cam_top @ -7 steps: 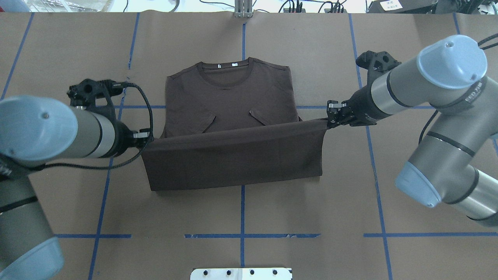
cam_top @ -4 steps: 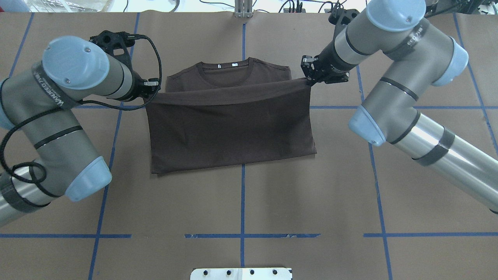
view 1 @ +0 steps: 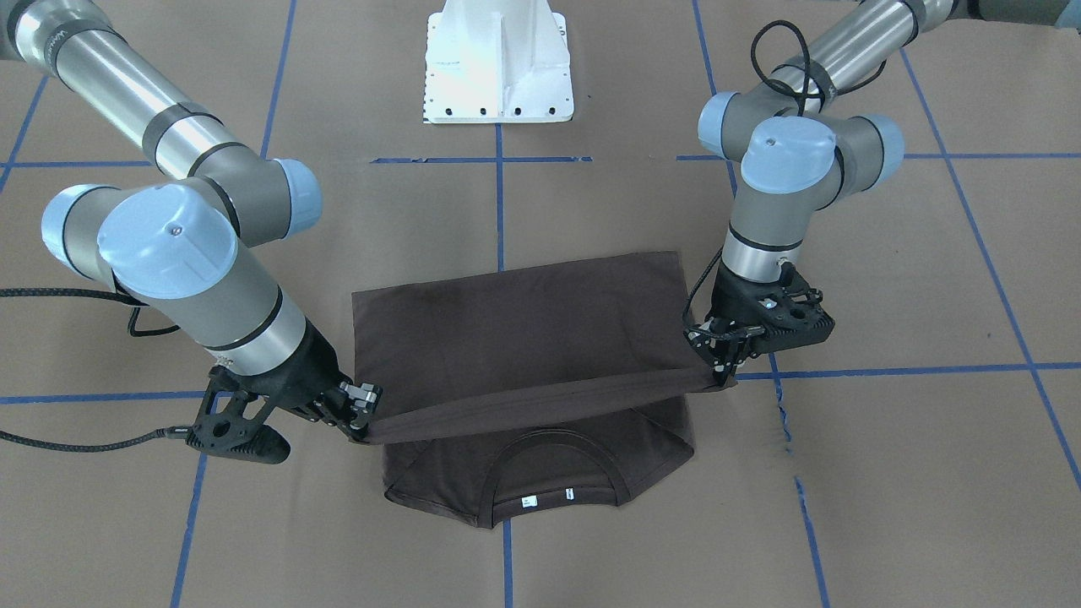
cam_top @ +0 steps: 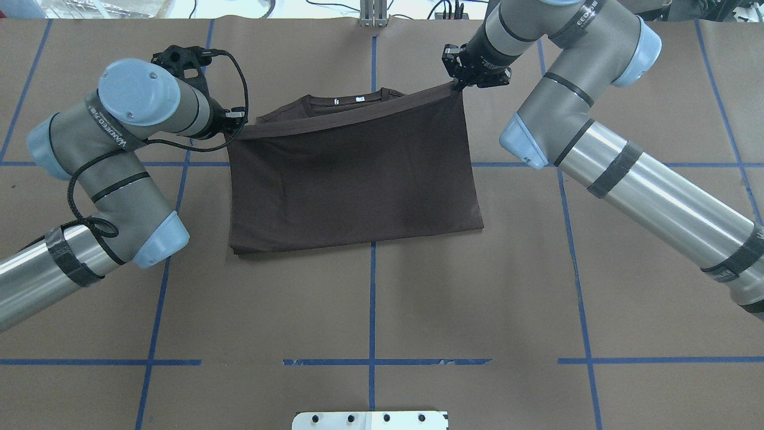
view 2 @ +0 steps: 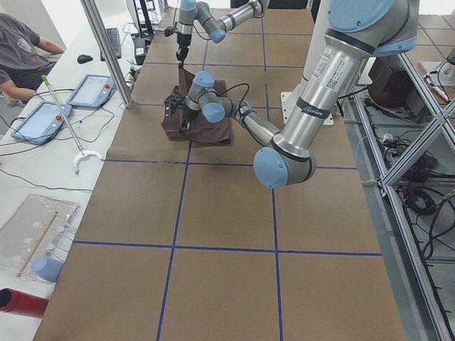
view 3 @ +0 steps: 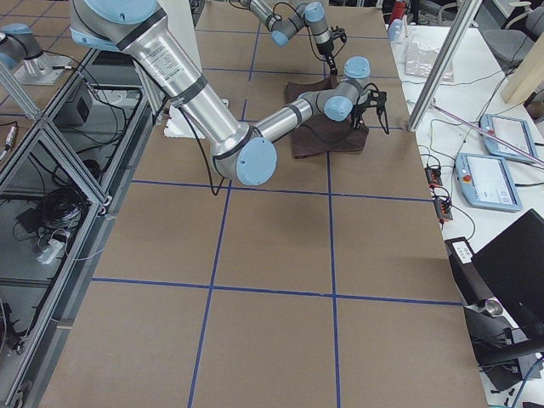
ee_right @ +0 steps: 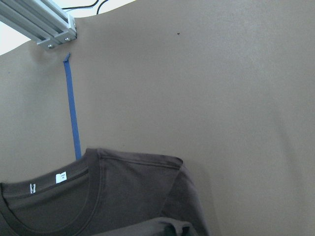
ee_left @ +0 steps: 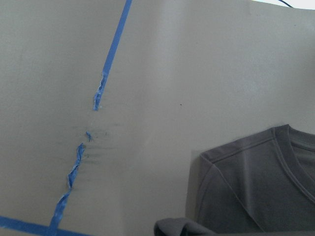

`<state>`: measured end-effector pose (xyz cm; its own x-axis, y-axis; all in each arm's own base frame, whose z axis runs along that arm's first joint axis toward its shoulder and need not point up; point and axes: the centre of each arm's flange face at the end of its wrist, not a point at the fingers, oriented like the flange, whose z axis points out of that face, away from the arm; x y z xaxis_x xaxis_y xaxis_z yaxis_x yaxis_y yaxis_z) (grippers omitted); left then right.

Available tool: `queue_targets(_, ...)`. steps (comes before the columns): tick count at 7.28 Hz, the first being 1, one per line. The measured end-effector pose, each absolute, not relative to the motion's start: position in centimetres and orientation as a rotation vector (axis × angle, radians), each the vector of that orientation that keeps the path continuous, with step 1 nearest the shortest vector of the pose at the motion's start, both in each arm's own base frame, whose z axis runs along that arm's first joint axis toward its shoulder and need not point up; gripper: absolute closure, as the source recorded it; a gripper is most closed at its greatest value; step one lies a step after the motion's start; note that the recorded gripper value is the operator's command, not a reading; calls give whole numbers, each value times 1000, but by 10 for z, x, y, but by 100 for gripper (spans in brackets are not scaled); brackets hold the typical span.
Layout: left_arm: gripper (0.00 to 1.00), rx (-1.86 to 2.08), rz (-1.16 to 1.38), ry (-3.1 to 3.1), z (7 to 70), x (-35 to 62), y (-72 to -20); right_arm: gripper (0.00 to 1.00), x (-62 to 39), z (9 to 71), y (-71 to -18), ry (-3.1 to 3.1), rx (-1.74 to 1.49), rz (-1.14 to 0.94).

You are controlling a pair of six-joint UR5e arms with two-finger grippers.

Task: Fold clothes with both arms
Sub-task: 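Lay the hem down over the collar edge with both grippers, then open both grippers and raise them off the folded shirt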

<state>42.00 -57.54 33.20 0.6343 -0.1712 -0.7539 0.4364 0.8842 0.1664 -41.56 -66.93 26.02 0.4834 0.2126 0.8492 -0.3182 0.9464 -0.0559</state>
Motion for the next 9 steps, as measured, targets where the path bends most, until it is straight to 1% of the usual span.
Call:
queue_targets(3, 100, 355, -356, 815, 336, 427, -585, 100, -417, 267, -695, -998, 114, 347)
queue_targets(6, 100, 364, -357, 824, 325, 429, -592, 100, -419, 268, -697, -994, 113, 349)
queue_targets(7, 98, 369, -358, 833, 317, 430, -593, 100, -422, 267, -695, -996, 112, 344)
queue_targets(8, 58, 371, -360, 838, 313, 430, -594, 100, -427, 264, -690, -1001, 111, 335)
queue_targets(9, 35, 372, -361, 840, 312, 431, -594, 16, -432, 263, -686, -1005, 107, 326)
